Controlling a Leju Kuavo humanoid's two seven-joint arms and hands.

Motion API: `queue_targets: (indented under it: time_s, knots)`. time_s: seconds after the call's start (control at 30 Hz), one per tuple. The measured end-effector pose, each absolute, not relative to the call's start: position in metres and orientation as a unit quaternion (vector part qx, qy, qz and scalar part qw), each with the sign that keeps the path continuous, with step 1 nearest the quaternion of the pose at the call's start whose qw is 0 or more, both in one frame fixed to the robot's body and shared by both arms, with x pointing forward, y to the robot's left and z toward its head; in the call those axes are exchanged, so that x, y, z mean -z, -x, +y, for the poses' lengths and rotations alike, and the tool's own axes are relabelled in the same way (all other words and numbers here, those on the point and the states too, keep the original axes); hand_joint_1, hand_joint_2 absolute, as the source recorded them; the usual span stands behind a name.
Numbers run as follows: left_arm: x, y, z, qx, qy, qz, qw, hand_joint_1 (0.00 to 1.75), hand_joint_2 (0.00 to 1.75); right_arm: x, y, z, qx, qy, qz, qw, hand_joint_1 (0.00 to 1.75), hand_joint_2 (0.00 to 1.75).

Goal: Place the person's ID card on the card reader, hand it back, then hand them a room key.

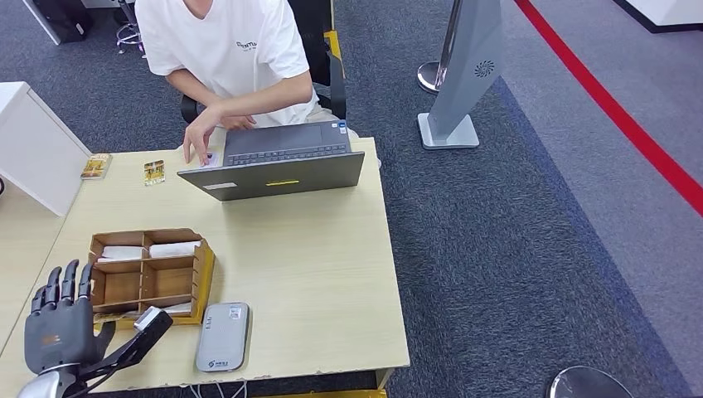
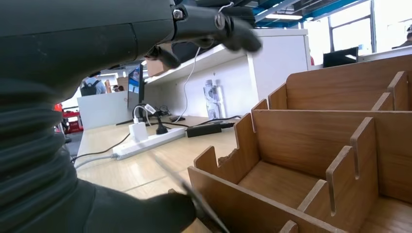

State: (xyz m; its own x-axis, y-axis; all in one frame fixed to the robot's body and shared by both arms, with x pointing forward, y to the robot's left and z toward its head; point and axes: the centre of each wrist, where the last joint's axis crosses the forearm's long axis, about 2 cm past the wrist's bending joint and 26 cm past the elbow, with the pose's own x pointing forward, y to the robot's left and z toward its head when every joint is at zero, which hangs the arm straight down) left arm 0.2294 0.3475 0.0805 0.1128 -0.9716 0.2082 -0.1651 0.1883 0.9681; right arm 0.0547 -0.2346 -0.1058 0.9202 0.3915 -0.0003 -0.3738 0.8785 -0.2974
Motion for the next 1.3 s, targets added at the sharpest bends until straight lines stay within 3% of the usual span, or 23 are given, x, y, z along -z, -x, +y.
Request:
queue_targets:
  time_s: [1.0,1.3]
  knots:
    - [-0.08,-0.232,0.348,0.383,-0.496,-0.547,0.556,1.75,1.75,0.106,-0.054,-0.235,-0.195,0.148,-0.03,0.969,0.0,1.75]
    - [-0.12,-0.256,0.351,0.401,-0.472,-0.565,0.545,1.75,1.75,0.106,-0.054,-0.236,-0.187,0.147,-0.027,0.971,0.0,1.75]
